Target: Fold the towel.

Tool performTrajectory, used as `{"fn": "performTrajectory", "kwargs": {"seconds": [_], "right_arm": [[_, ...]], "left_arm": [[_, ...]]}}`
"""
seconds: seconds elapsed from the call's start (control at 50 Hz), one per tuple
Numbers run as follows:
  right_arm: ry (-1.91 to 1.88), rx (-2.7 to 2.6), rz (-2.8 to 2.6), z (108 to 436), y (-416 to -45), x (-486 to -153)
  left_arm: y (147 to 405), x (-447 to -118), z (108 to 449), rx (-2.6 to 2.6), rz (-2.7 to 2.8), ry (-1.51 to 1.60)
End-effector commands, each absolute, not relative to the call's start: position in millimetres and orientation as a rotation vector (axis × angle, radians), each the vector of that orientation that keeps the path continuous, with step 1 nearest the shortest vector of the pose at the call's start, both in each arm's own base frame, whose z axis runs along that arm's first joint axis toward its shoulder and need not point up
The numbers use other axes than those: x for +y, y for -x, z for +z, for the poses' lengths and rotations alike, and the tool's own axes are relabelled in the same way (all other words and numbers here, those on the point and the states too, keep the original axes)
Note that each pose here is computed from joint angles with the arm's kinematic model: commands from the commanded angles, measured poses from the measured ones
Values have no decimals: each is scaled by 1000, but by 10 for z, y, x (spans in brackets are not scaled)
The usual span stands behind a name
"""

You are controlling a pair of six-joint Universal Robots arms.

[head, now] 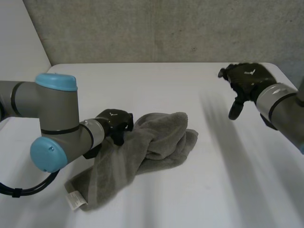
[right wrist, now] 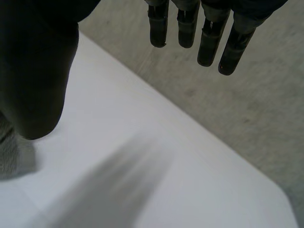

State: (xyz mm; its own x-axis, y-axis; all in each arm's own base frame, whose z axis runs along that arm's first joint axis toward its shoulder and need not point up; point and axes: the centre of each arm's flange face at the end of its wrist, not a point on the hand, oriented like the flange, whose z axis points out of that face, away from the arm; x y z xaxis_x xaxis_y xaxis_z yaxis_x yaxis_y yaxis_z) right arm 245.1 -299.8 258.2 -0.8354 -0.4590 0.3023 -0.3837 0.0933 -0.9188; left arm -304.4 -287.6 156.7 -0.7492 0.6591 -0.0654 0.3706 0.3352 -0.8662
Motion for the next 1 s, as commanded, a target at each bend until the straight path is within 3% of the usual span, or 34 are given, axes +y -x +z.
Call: {"fn": "performTrajectory", "kwargs": {"seconds": [0.02,0.12,0.22,0.38,0.5,0.58,0.72,0.82,0.86,0.88,0.9,0.92,0.96,0.98,1.0], "right_arm": [[929,2274,-1734,2252,-2517,-3129],[955,2200,-1607,2088,-2608,-3122],[929,2130,-1526,2045,-2687,-3114],[829,1992,-1373,1941,-2893,-3275],[700,1939,-1162,1622,-3169,-3375],[678,1922,-1017,1377,-3432,-3225],[740,1895,-860,1310,-3655,-2884],[747,1857,-975,1609,-3695,-3015],[720,1836,-1222,2086,-3620,-3239],[720,1836,-1223,2089,-3619,-3240],[688,1821,-1391,2392,-3510,-3375],[687,1821,-1393,2395,-3509,-3376],[598,1740,-1750,2980,-3306,-3544],[597,1740,-1752,2983,-3306,-3544],[538,1663,-1906,3261,-3229,-3546]], "left_arm": [[2994,-2817,2061,-2223,1537,910],[2878,-2559,2696,-2087,1708,888],[2779,-2316,2946,-2020,1775,881],[2617,-1893,3071,-1956,1838,912],[2523,-1695,3099,-1920,1905,985],[2501,-1651,3098,-1915,1917,1004],[2495,-1724,3063,-1921,1934,990],[2517,-1979,3195,-1822,2098,933],[2546,-2091,3279,-1765,2164,904],[2585,-2221,3359,-1712,2234,875],[2585,-2222,3360,-1711,2234,875],[2627,-2346,3458,-1659,2296,845],[2652,-2456,3585,-1611,2369,796],[2671,-2536,3731,-1561,2439,733],[2672,-2537,3732,-1561,2439,732]]}}
